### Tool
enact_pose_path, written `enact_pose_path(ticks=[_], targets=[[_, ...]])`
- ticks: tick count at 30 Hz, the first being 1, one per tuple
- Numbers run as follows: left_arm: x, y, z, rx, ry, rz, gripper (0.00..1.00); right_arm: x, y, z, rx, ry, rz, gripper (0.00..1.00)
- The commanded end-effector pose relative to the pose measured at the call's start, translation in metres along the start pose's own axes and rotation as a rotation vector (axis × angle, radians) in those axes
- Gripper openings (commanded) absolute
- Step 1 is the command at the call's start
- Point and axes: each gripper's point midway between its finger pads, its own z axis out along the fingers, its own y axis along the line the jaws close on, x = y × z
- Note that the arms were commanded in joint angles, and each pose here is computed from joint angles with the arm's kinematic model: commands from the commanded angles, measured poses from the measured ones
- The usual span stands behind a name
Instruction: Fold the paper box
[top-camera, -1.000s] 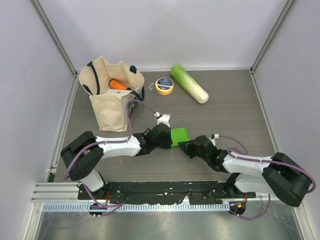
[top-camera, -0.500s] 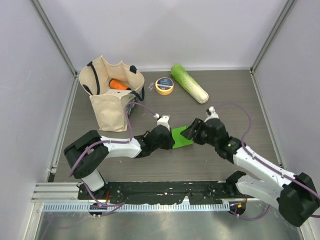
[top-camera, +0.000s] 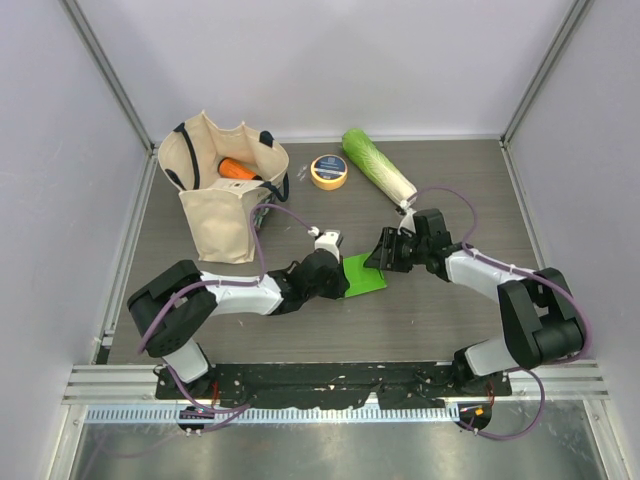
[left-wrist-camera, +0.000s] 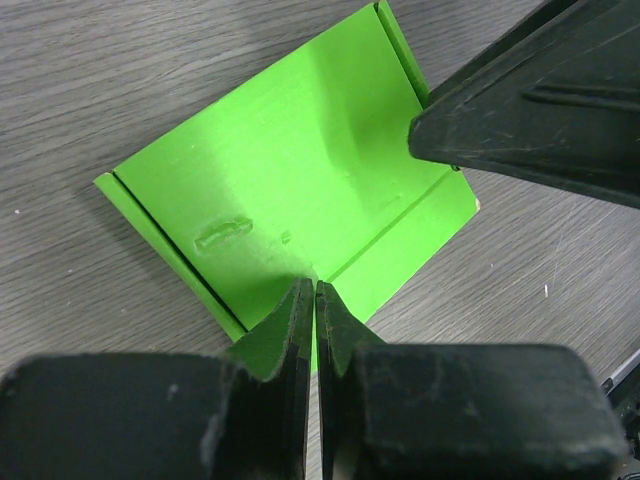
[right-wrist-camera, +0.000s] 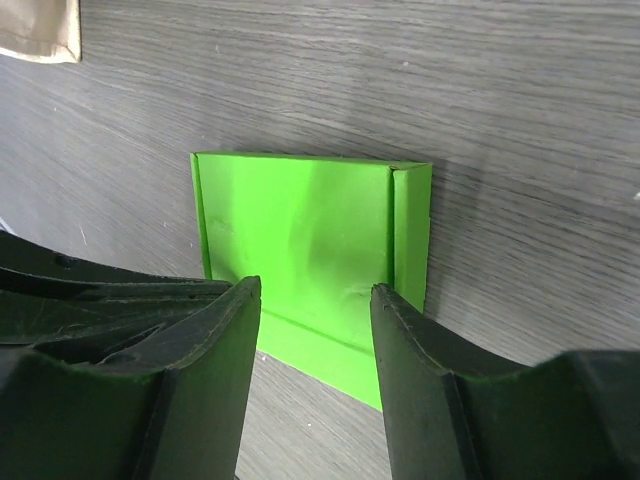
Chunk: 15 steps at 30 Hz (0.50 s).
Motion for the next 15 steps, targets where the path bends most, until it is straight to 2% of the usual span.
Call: enact_pose_path(ticks=[1,6,15], targets=[[0.024,0.022,-0.005,-0.068,0.105,0.059,0.08,-0.008,-0.004,0.008,-0.027,-0.065,-0.063,0.52],[0.024,0.022,-0.004,-0.063,0.110,0.054,0.08,-0.014,-0.021,0.002,0.083,-0.115,-0.083,0.49],[0.026,0.020,0.001,-0.055,0.122,0.048,0.08,-0.019,-0.026,-0.011,0.160,-0.116,-0.096,0.52]])
